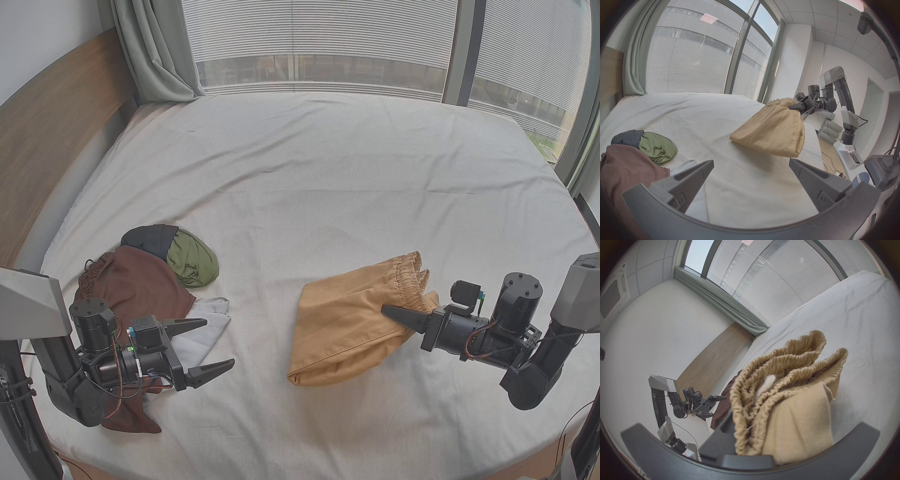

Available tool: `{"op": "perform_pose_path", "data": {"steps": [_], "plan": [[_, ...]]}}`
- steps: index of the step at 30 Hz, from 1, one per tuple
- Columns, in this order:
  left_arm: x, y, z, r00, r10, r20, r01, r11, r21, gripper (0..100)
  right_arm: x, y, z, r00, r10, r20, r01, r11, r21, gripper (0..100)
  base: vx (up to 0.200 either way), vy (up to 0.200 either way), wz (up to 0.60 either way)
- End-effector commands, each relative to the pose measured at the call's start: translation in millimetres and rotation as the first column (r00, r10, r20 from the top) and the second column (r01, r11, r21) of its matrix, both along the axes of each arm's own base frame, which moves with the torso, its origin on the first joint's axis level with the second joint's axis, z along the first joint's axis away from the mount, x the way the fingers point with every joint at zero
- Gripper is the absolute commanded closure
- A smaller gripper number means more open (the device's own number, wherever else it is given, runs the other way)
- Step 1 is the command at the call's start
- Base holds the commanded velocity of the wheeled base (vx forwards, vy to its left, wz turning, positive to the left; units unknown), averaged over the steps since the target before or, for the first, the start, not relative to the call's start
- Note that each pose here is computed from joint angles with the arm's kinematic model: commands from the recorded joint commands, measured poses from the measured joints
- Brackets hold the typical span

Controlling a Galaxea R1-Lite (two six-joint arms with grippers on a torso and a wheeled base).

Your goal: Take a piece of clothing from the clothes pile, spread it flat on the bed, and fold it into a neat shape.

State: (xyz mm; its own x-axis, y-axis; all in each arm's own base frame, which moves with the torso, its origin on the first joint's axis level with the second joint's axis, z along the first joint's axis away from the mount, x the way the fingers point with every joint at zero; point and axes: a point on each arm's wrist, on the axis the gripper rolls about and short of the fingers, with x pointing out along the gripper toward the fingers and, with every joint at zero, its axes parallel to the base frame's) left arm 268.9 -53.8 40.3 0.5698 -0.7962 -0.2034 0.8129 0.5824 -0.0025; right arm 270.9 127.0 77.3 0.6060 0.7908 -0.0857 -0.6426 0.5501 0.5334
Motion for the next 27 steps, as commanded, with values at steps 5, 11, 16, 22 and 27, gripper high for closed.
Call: {"op": "perform_pose_path", "data": {"steps": [5,11,16,22,27], "plan": [[-0.8,-1.6,2.4,1.0,-0.006,0.008,0.006,1.0,-0.002,0,5.7,4.1,7.7,1.0,0.004,0.021,-0.004,1.0,0.031,100,0.0,0.0,0.0],[-1.7,-1.5,5.6,1.0,-0.006,0.019,0.006,1.0,-0.003,0,13.2,11.5,15.7,0.999,0.012,0.044,-0.015,0.998,0.067,100,0.0,0.0,0.0],[-1.6,-1.5,5.6,1.0,-0.005,0.019,0.005,1.0,-0.003,0,22.9,12.7,24.3,0.997,0.011,0.077,-0.018,0.995,0.095,100,0.0,0.0,0.0],[-2.0,-1.5,5.3,1.0,-0.006,0.016,0.006,1.0,-0.003,0,28.0,14.3,31.5,0.996,0.027,0.087,-0.038,0.991,0.126,100,0.0,0.0,0.0],[-2.7,-1.4,5.4,1.0,-0.006,0.017,0.006,1.0,-0.002,0,33.2,15.4,37.1,0.993,0.026,0.114,-0.041,0.99,0.136,100,0.0,0.0,0.0]]}}
